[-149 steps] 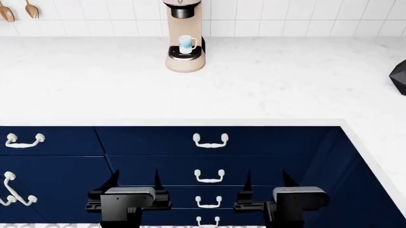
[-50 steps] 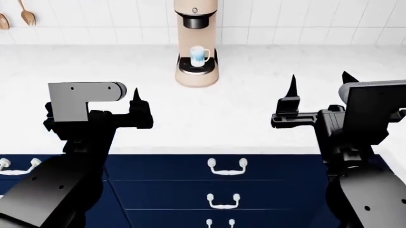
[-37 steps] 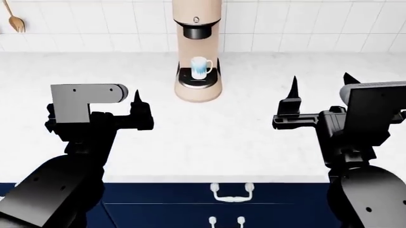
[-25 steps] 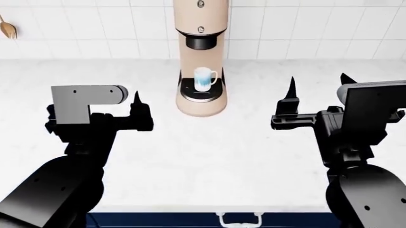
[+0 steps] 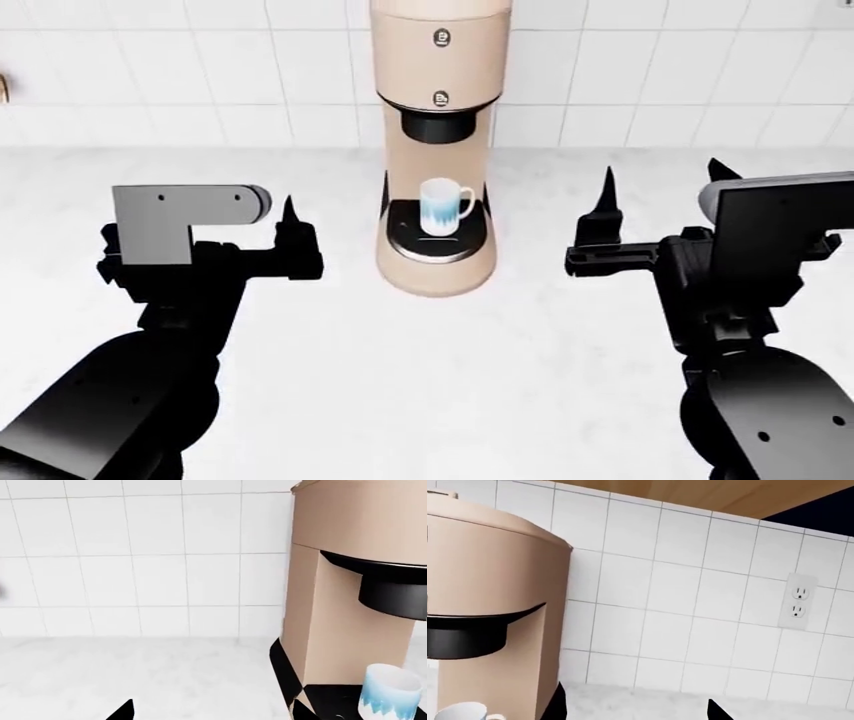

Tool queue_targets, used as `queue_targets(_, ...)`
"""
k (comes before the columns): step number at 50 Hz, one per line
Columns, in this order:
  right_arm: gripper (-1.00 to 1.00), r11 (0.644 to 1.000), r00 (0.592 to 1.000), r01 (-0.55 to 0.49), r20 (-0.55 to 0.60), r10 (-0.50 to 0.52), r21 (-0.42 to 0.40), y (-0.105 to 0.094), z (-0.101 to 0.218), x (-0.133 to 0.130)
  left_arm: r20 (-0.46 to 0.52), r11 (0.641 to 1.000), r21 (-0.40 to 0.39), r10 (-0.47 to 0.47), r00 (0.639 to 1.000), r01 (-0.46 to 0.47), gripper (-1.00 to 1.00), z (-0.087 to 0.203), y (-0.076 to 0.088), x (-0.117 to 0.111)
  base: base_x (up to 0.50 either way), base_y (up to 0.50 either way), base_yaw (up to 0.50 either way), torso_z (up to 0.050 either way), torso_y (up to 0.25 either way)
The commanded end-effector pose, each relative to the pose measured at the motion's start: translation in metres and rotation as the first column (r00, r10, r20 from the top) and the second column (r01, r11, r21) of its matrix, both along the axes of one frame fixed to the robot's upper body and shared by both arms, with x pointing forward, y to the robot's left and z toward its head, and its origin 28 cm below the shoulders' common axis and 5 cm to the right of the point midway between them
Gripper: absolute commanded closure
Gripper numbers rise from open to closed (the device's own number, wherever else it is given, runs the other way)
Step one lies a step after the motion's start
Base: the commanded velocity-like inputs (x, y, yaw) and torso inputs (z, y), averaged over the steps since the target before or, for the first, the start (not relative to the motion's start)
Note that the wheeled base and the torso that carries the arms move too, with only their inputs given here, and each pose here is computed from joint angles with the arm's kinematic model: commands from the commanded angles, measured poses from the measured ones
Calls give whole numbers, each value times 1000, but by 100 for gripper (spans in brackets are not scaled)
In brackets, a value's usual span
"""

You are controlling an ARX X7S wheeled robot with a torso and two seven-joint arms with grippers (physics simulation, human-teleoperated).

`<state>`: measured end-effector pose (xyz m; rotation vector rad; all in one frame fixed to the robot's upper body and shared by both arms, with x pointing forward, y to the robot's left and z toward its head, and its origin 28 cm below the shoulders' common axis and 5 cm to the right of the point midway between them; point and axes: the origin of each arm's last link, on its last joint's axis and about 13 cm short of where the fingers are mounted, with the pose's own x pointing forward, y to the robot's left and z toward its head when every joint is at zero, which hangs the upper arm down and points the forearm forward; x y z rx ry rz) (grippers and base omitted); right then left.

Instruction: Press the button on the coffee machine to serve coffee.

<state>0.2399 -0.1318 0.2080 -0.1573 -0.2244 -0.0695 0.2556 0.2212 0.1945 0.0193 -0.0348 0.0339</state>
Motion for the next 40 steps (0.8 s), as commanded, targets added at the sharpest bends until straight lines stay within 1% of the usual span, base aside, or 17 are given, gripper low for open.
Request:
queue_targets(1, -100, 1000, 1000, 1, -5, -1, -6, 0, -2, 1, -4, 1000, 3, -1, 1000, 1, -100, -2, 1, 0, 324, 0, 0, 0, 0)
queue_targets(18, -100, 1000, 1000, -2, -9, 2, -6, 0, -2, 1, -4, 1000, 10, 3, 1000, -3, -100, -2, 1, -1, 316, 0, 0, 0, 1)
queue_targets(22, -100, 1000, 1000, 0, -13, 0, -1, 0, -3, 1, -3, 1000, 8, 4, 1000, -4, -100, -1, 1, -2, 128, 0, 0, 0, 0)
queue_targets(23, -100, 1000, 1000, -1, -12, 1, 1, 0, -3, 1, 0, 1000, -5, -4, 1000, 4, -100, 0, 1, -3, 0, 0, 0, 0, 0)
queue_targets(28, -100, 1000, 1000, 1, -24, -1, 7, 0, -6, 1, 20, 998, 0, -66, 998, 66, -100, 13, -6, -17, 0, 0, 0, 0, 0)
queue_targets(33, -100, 1000, 1000, 2, -29, -2, 11, 0, -7, 2, 44, 991, -28, -128, 991, 129, -100, 30, -13, -31, 0, 0, 0, 0, 0)
queue_targets(35, -100, 1000, 999, -1, -32, 1, 13, 0, -8, 2, 61, 985, -21, -171, 983, 173, -100, 39, -17, -39, 0, 0, 0, 0, 0)
queue_targets(37, -100, 1000, 999, -2, -35, 3, 14, 1, -9, 2, 71, 980, -18, -195, 978, 196, -100, 44, -19, -44, 0, 0, 0, 0, 0)
queue_targets(40, -100, 1000, 999, -7, -40, 7, 17, 1, -10, 3, 79, 976, -16, -214, 974, 216, -100, 48, -20, -46, 0, 0, 0, 0, 0)
